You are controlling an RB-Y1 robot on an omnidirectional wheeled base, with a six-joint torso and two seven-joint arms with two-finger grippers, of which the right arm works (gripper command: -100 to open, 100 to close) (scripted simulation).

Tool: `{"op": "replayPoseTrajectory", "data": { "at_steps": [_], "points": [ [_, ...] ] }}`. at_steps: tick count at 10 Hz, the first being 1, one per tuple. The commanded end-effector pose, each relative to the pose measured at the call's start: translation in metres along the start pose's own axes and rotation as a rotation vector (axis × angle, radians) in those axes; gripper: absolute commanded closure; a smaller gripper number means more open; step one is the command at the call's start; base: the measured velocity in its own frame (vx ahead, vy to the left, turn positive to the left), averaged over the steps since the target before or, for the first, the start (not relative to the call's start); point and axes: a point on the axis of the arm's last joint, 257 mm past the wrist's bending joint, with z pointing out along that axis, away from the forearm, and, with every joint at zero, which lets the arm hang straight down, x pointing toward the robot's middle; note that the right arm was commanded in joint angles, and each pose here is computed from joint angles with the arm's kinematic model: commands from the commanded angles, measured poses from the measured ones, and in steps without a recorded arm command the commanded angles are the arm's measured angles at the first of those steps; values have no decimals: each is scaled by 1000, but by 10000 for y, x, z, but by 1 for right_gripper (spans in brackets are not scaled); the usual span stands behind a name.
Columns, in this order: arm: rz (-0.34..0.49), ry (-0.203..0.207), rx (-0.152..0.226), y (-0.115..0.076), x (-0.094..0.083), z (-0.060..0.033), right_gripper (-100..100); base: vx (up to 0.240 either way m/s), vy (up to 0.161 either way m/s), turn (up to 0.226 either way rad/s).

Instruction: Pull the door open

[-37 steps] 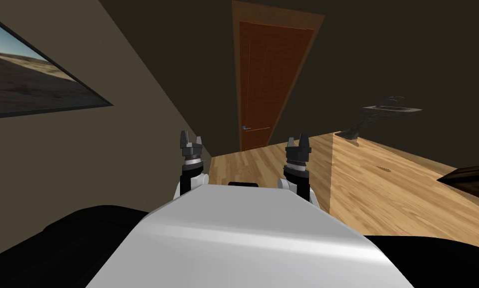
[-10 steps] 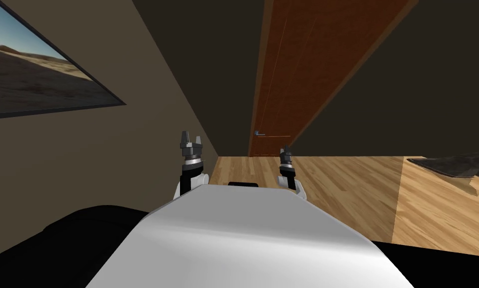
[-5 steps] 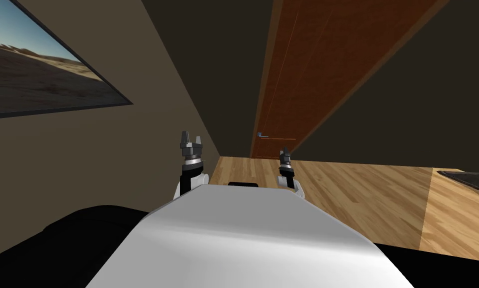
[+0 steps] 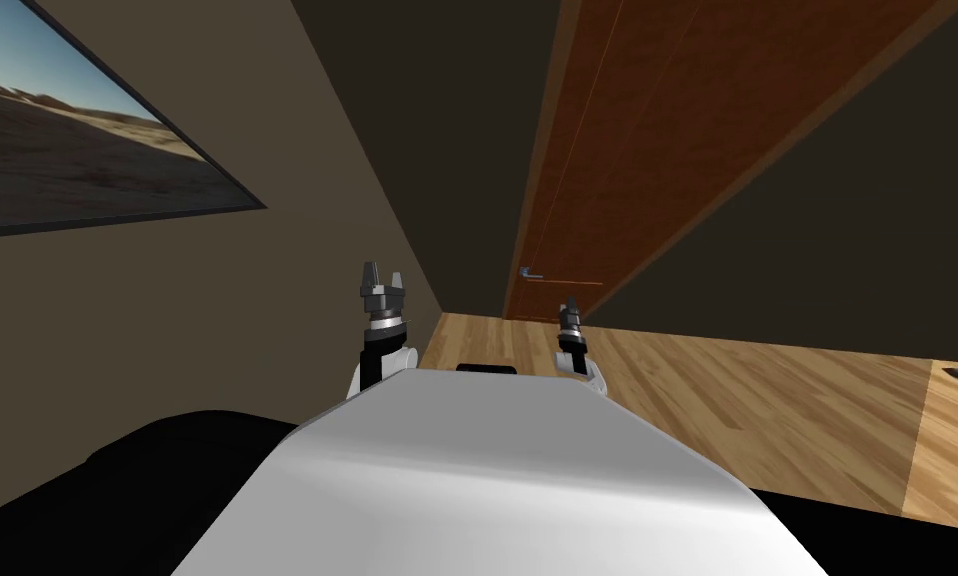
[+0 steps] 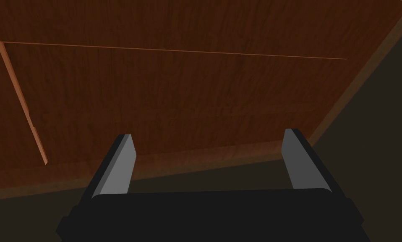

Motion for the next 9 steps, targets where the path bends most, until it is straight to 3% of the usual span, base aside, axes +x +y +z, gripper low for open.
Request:
{"op": "replayPoseTrajectory", "data": {
  "at_steps": [1, 6, 9],
  "points": [
    [4, -7, 16, -114, -24, -9, -100, 48, -26, 103],
    [21, -23, 79, -447, -53, -57, -100, 51, -30, 81],
    [28, -28, 96, -538, -57, -71, -100, 44, -20, 59]
  ]
}}
